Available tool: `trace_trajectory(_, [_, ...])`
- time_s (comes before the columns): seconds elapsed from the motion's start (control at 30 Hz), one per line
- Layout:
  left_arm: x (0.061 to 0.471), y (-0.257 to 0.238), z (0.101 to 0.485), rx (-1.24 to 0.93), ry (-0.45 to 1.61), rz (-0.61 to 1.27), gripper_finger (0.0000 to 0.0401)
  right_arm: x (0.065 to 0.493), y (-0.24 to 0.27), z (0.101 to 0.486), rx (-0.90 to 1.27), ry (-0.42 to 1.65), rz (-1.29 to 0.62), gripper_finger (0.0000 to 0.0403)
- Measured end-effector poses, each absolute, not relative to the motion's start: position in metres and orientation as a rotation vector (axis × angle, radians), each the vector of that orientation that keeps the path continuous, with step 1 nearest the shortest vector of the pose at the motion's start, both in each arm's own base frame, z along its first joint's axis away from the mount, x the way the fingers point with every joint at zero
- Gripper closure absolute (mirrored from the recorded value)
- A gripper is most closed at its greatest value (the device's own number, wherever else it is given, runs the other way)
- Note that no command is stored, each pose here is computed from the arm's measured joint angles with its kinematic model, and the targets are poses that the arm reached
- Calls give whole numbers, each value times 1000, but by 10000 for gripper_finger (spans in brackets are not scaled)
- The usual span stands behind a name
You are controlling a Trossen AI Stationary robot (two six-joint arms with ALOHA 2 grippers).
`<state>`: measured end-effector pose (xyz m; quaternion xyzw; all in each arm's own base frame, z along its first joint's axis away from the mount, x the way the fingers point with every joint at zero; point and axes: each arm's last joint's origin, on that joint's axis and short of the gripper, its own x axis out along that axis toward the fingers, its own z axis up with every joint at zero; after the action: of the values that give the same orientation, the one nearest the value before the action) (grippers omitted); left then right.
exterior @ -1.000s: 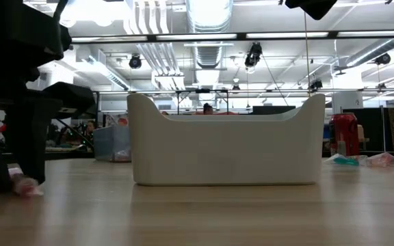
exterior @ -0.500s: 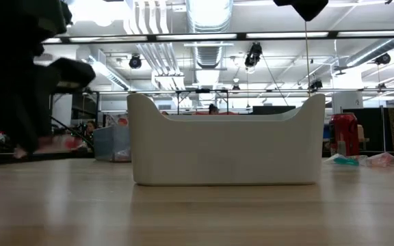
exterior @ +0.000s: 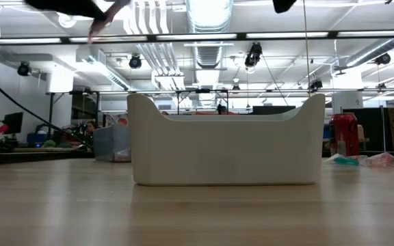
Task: Sort candy
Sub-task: Put the white candy into the green bin
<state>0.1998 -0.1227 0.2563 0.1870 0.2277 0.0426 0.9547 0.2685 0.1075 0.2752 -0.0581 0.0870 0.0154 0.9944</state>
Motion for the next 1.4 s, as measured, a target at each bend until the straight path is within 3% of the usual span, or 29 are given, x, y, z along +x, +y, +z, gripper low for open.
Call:
trace_trajectory(0.2, [202, -122, 273, 375, 125, 132, 396, 274, 92, 268, -87, 47, -29, 330])
trace_trajectory(0.47, [204, -108, 245, 234, -183, 166, 395, 303, 89, 249, -100, -41, -69, 326])
trace_trajectory(0.8, [220, -111, 222, 199, -230, 201, 395, 335, 84, 252, -64, -73, -109, 235])
trace_trajectory(1.0, [240, -114, 218, 210, -221, 226, 395, 355, 85, 257, -66, -92, -16, 200])
trace_trajectory(1.23, [249, -117, 217, 231, -222, 238, 395, 365, 87, 259, -100, -97, -10, 204])
trace_trajectory(1.4, [249, -116, 215, 228, -219, 238, 395, 367, 88, 259, -106, -100, -6, 250])
